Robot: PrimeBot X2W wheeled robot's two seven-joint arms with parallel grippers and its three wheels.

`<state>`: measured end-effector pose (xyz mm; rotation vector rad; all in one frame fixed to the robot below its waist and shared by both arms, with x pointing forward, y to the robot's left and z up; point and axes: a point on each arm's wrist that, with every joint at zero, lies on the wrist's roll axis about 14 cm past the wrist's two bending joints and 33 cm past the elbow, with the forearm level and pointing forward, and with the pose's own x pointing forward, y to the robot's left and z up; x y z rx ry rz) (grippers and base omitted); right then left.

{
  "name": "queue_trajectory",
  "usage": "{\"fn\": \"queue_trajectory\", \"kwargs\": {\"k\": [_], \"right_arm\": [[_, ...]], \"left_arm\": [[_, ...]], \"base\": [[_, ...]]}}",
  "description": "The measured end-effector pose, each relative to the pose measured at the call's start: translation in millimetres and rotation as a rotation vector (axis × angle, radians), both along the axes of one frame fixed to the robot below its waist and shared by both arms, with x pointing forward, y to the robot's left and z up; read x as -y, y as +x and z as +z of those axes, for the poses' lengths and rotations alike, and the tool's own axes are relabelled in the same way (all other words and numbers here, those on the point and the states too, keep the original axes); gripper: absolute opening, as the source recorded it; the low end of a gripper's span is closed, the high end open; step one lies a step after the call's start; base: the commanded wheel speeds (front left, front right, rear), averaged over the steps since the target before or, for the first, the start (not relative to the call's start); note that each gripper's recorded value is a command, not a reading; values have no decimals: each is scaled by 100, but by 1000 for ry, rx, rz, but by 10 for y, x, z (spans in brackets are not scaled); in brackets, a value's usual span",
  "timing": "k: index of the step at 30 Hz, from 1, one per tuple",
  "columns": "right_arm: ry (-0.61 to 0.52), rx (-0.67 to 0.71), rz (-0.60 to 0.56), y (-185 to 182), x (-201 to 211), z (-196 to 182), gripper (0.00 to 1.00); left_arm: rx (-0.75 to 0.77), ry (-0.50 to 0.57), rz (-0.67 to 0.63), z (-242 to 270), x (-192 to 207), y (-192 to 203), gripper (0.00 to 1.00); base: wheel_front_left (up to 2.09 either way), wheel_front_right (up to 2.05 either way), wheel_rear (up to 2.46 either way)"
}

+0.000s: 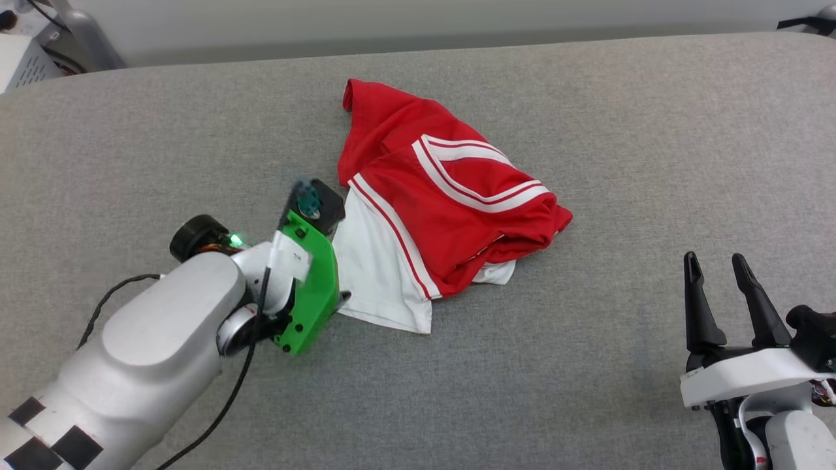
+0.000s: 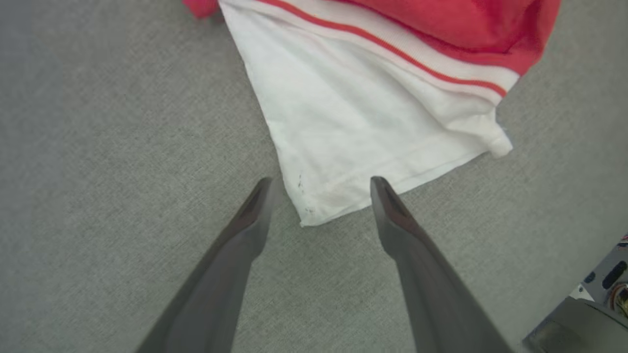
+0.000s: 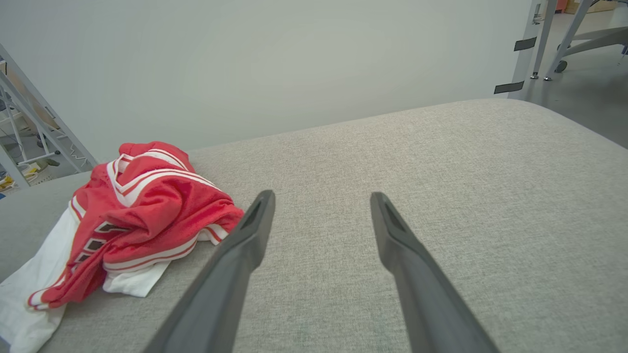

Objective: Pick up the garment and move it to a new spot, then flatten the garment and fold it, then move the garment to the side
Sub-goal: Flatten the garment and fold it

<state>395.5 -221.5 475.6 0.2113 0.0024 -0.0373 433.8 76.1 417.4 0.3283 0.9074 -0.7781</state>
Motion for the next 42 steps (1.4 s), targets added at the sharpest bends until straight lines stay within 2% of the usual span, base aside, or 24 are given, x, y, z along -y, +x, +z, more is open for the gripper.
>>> {"fn": "queue_trajectory", "kwargs": {"k": [6,13,14,15,26,29,31,36,42], "right_arm": [[-4,-20,-8,40,28,-79,100],[-9,-47,-40,20,131,-169,100],[-9,-49,-43,18,139,-178,100],[-9,-51,-44,19,143,-185,100],[0,-33,-34,38,98,-130,100],[2,-19,-32,40,89,-82,100],[3,-12,-29,42,79,-60,100],[5,-7,-20,33,47,-48,100],[-2,-6,-11,59,40,-49,100]], "left_arm": [[-106,134,-78,-481,-73,-175,100],[-117,117,-102,-590,2,-89,100],[-110,115,-107,-589,12,-76,40],[-101,110,-110,-586,21,-60,0],[51,16,-125,-327,98,31,0],[102,6,-111,-205,-30,66,0],[121,30,-78,-162,-248,103,0],[139,167,68,-153,-1125,169,0],[43,314,241,-418,-1937,-82,0]], "base": [[0,0,0],[0,0,0],[0,0,0],[0,0,0],[0,0,0],[0,0,0],[0,0,0],[0,0,0],[0,0,0]]}}
